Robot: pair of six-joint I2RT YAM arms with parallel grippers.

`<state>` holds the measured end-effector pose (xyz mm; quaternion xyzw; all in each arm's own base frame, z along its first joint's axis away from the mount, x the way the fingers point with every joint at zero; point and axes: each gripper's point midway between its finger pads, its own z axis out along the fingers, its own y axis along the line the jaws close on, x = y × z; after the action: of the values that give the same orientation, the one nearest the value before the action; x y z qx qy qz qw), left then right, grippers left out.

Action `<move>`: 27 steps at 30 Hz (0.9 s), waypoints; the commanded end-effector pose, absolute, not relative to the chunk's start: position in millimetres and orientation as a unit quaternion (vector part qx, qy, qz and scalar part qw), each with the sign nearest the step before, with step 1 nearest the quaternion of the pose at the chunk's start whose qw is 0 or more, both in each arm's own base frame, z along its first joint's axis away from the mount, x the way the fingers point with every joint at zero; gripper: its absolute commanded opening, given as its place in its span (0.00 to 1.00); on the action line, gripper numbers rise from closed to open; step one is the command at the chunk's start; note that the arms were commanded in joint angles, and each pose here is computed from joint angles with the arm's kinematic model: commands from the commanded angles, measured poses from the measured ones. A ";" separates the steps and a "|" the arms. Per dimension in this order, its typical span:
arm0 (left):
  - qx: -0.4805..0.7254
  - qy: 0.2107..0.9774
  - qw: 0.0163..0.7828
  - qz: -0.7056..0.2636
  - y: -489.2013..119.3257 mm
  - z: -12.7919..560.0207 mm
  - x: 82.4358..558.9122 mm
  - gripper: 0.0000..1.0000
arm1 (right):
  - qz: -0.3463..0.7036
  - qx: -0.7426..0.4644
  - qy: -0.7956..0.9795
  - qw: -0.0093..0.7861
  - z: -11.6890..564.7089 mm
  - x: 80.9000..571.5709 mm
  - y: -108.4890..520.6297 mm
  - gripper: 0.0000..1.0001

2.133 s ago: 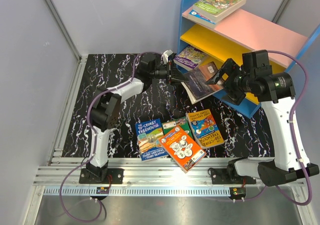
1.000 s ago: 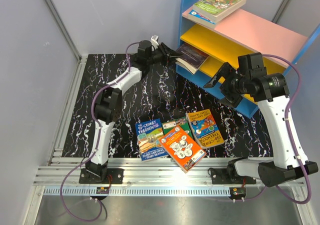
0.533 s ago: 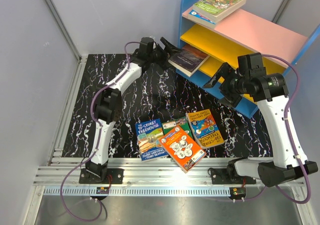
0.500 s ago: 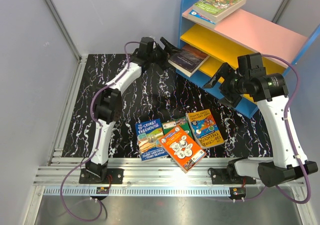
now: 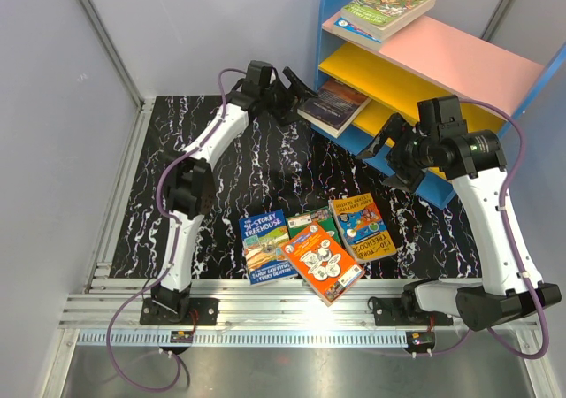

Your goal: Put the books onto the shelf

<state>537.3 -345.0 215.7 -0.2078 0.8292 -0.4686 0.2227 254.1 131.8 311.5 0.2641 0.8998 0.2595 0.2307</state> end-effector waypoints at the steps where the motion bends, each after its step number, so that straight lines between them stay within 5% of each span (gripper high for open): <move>1: -0.177 0.819 0.262 -0.479 -335.9 267.8 527.2 0.99 | 0.278 0.251 0.894 0.248 320.8 253.0 133.7 1.00; 27: -0.148 0.830 0.235 -0.484 -364.0 268.1 489.5 0.99 | 0.284 0.245 0.896 0.237 310.9 248.6 136.6 1.00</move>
<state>499.1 -351.7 242.9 -0.1745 0.8400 -0.4637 0.2214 248.1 134.3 302.3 0.2592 0.9012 0.2675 0.2214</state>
